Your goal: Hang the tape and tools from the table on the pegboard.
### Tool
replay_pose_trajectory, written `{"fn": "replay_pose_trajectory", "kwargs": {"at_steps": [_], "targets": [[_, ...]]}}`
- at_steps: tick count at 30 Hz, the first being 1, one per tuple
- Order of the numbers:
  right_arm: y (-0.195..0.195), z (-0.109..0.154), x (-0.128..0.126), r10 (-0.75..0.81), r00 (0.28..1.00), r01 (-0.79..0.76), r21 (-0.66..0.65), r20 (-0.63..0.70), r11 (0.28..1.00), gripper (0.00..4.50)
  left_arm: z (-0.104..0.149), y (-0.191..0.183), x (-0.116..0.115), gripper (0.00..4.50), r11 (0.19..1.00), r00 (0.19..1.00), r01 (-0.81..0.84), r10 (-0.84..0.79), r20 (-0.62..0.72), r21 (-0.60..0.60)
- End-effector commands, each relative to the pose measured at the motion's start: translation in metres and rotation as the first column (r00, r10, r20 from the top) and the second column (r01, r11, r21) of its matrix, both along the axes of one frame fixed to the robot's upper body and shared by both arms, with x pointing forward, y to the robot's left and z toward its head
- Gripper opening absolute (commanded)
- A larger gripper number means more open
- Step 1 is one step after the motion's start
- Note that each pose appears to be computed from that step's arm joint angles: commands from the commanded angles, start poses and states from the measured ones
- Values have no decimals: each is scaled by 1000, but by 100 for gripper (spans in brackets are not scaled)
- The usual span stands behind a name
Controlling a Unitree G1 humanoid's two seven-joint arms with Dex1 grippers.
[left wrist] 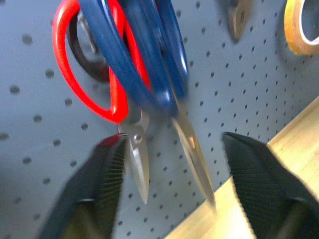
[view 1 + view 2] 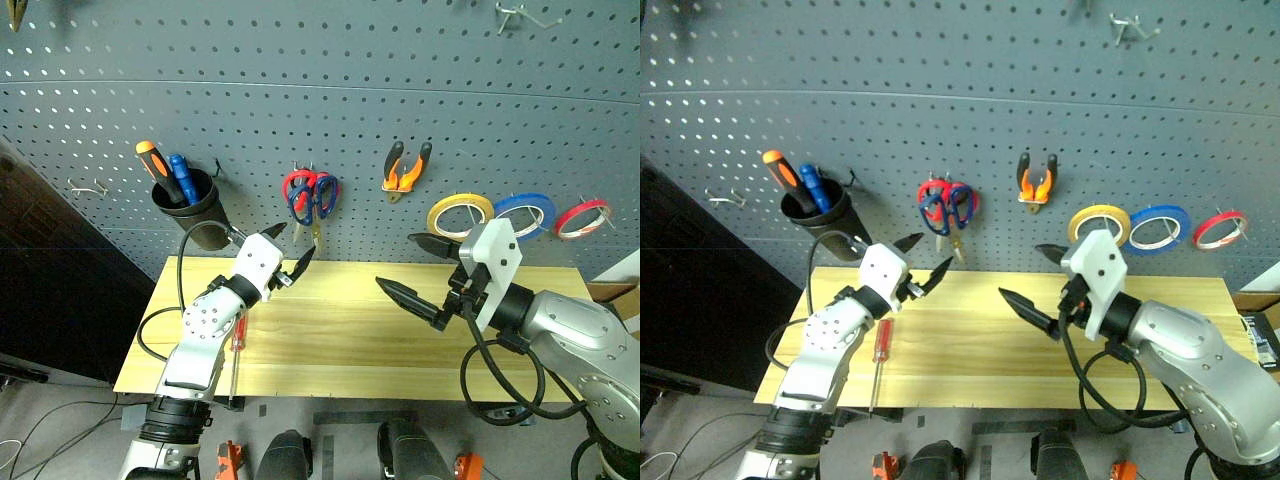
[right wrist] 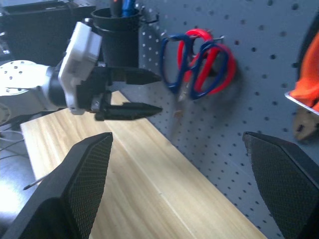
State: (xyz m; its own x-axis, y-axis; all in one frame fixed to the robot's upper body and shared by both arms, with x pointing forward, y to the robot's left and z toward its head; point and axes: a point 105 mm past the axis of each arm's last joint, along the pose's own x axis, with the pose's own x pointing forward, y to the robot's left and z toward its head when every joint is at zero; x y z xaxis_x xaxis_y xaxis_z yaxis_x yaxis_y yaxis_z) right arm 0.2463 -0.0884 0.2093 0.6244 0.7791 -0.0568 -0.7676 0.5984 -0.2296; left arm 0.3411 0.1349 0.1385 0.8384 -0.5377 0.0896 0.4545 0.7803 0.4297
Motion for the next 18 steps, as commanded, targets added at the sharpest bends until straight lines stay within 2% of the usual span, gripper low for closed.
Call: {"fn": "replay_pose_trajectory", "kwargs": {"at_steps": [1, 4, 8, 14, 18], "targets": [[3, -3, -7, 17, 1000, -17, -23, 12, 1000, 450, -25, 3, -15, 435, 999, 987, 34, -29, -160, 28], [6, -12, -9, 19, 1000, -20, -41, -22, 999, 450, -56, 21, -27, 435, 998, 940, -18, 35, -340, 54], [10, -20, -12, 37, 997, -40, -50, -65, 998, 450, -85, 60, -33, 435, 970, 834, -189, 240, -496, 152], [14, -28, -16, 75, 989, -84, -61, -127, 995, 450, -107, 106, -36, 435, 892, 631, -368, 448, -633, 264], [17, -29, -17, 103, 985, -113, -71, -139, 991, 450, -125, 116, -46, 435, 856, 491, -414, 497, -715, 310]]}}
